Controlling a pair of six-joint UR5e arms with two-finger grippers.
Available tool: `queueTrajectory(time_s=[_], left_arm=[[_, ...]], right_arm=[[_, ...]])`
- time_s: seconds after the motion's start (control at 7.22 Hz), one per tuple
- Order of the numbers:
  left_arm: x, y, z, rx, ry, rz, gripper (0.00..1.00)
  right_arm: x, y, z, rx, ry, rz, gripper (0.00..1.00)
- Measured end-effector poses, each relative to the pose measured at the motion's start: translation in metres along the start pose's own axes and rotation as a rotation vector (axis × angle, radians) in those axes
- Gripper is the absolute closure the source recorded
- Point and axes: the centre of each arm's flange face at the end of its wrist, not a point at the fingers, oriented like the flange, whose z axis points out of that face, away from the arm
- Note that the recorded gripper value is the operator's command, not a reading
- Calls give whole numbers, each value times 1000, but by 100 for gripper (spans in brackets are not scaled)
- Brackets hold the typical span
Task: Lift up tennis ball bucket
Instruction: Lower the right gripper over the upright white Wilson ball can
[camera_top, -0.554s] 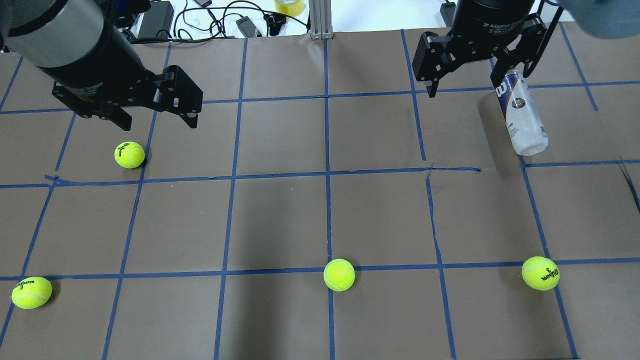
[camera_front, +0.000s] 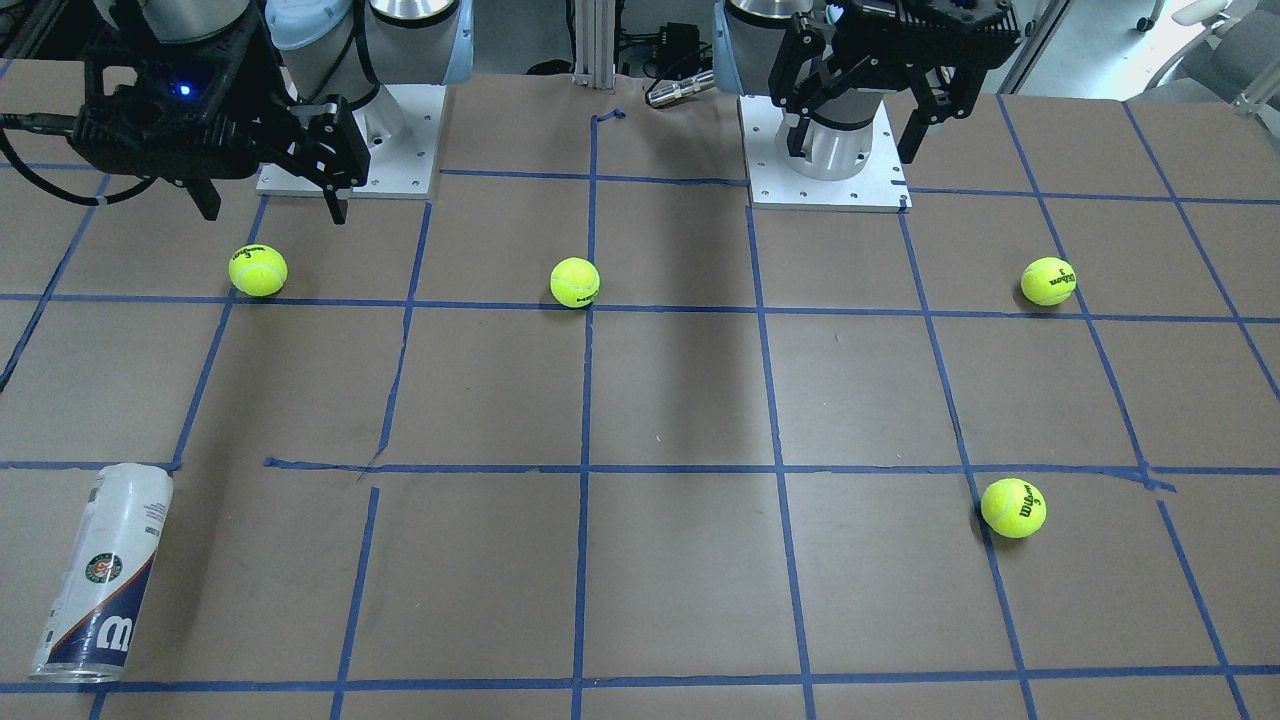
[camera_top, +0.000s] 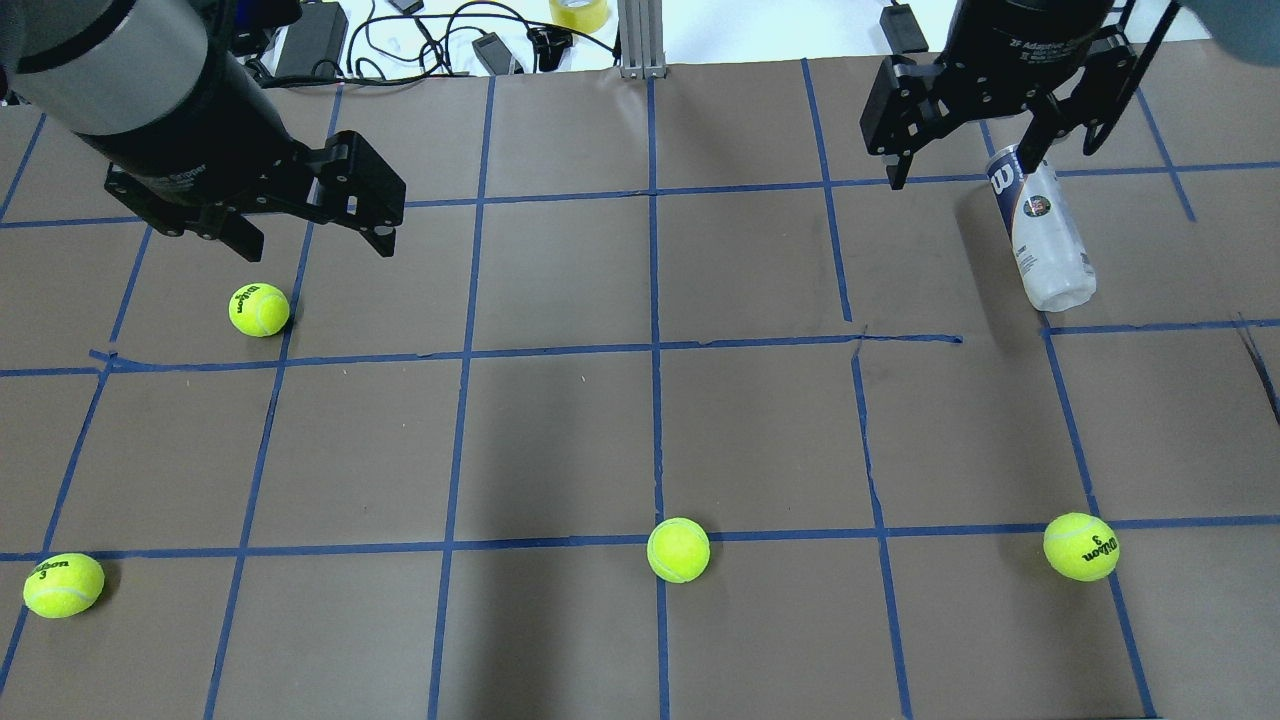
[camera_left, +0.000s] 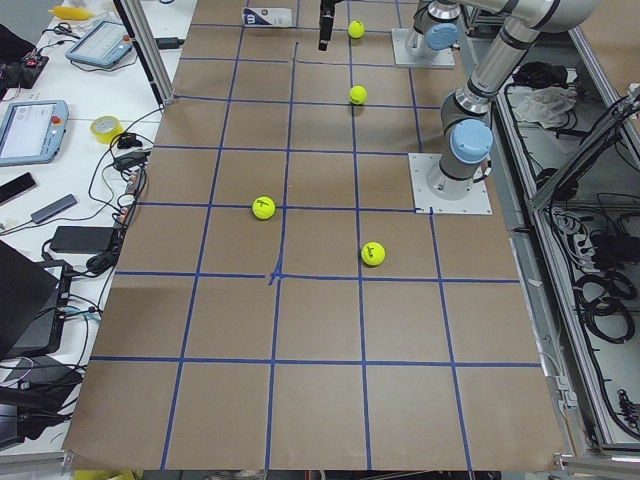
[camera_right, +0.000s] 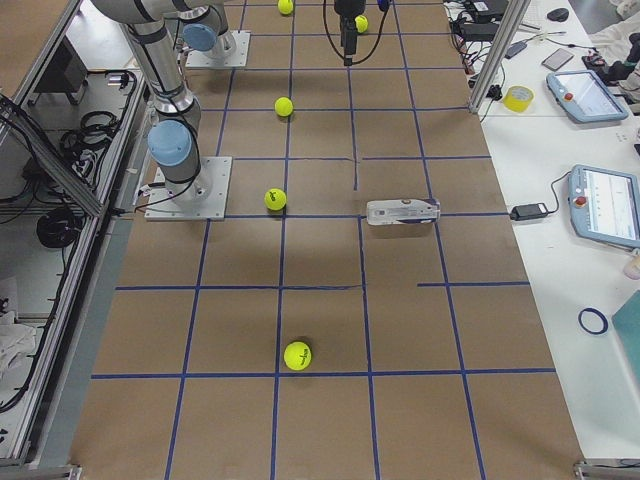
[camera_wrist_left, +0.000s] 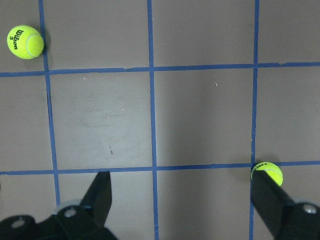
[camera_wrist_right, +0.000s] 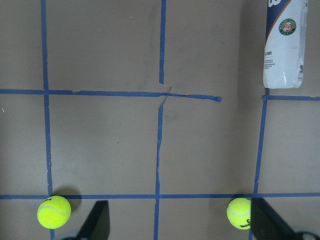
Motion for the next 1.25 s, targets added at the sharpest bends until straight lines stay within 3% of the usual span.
queueTrajectory(time_s=[0.69, 0.97, 1.25], left_arm=[[0, 0, 0, 0, 0, 1, 0], [0, 0, 0, 0, 0, 0, 0], [0, 0, 0, 0, 0, 0, 0]], right_arm=[[32, -28, 25, -45, -21, 71, 0], [53, -70, 53, -43, -22, 109, 0], [100, -125, 101, -14, 5, 165, 0]])
